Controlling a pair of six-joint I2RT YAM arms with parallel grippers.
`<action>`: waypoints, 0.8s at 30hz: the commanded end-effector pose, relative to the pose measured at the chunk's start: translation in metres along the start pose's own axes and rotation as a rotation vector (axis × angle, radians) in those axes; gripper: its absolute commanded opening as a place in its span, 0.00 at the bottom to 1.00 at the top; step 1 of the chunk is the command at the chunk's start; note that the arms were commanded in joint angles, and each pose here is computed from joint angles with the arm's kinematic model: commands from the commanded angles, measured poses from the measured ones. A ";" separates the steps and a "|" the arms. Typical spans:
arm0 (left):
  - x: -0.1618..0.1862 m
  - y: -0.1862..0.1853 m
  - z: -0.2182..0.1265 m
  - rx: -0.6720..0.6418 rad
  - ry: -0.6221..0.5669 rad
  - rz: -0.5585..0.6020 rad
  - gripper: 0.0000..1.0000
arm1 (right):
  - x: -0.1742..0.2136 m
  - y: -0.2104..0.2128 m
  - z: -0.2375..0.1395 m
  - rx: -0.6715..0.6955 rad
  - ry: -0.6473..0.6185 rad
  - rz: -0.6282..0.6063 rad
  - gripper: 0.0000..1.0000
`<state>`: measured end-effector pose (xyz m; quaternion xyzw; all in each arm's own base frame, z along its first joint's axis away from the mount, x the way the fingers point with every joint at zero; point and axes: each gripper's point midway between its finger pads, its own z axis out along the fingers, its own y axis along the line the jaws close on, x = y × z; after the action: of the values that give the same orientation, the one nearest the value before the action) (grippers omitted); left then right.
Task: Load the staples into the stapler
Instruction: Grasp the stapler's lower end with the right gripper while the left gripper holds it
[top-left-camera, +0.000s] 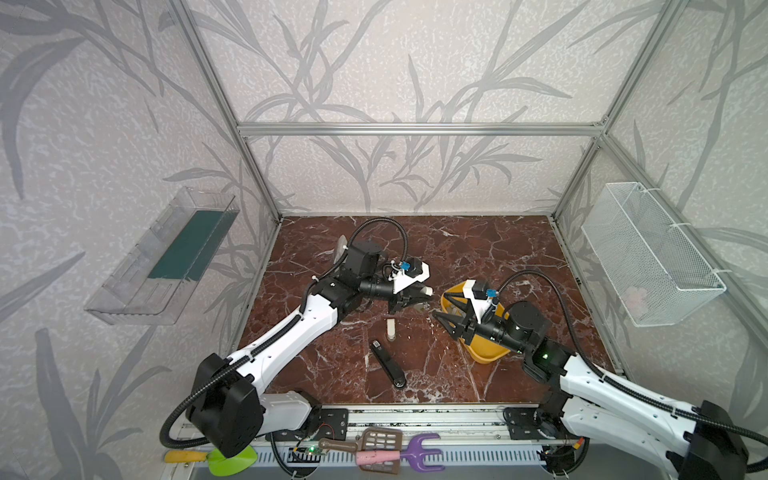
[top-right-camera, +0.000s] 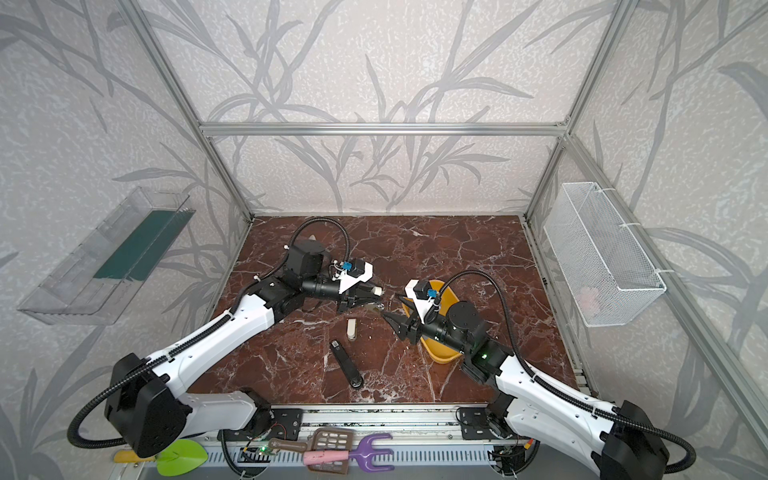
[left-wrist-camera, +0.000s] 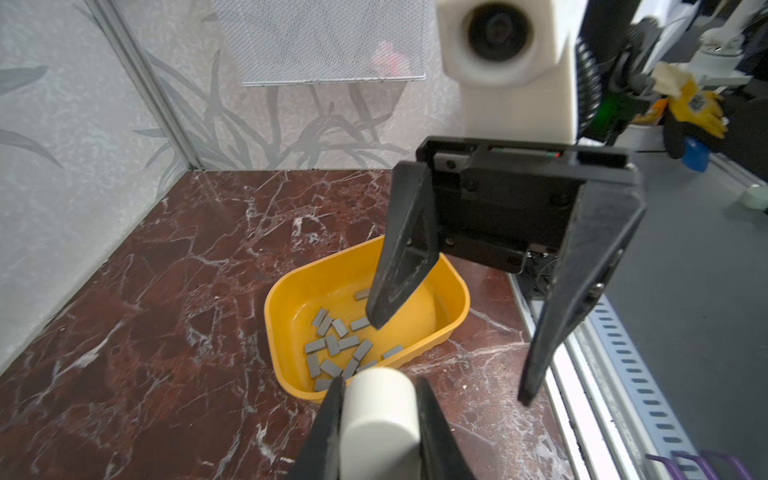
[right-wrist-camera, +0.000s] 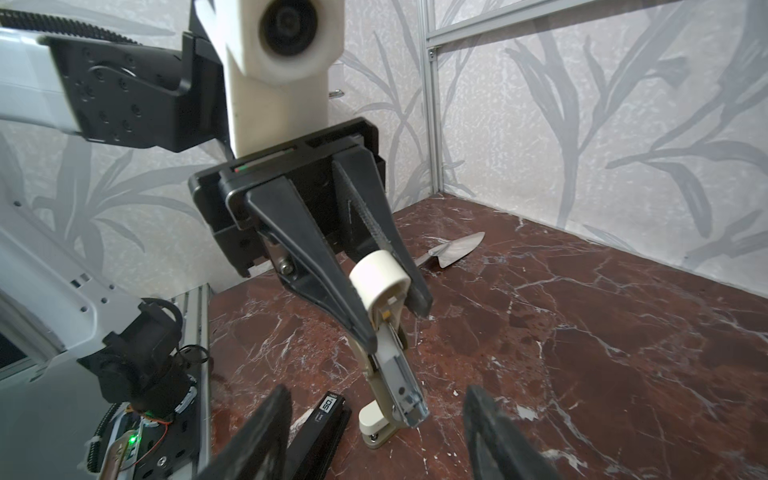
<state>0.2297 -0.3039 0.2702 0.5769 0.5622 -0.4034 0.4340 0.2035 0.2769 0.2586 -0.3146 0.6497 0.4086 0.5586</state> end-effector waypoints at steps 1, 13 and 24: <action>-0.026 -0.019 -0.006 0.100 -0.094 0.038 0.00 | -0.008 0.014 0.001 -0.078 -0.043 -0.030 0.65; -0.038 -0.039 -0.009 0.202 -0.167 0.050 0.00 | 0.004 0.023 0.016 -0.149 0.008 -0.016 0.60; -0.037 -0.047 0.001 0.247 -0.180 0.035 0.00 | 0.001 0.027 0.017 -0.166 0.005 -0.008 0.48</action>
<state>0.1896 -0.3159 0.2957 0.5922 0.4796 -0.4982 0.4136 0.1910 0.3002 0.2400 -0.3599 0.6383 0.4446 0.5152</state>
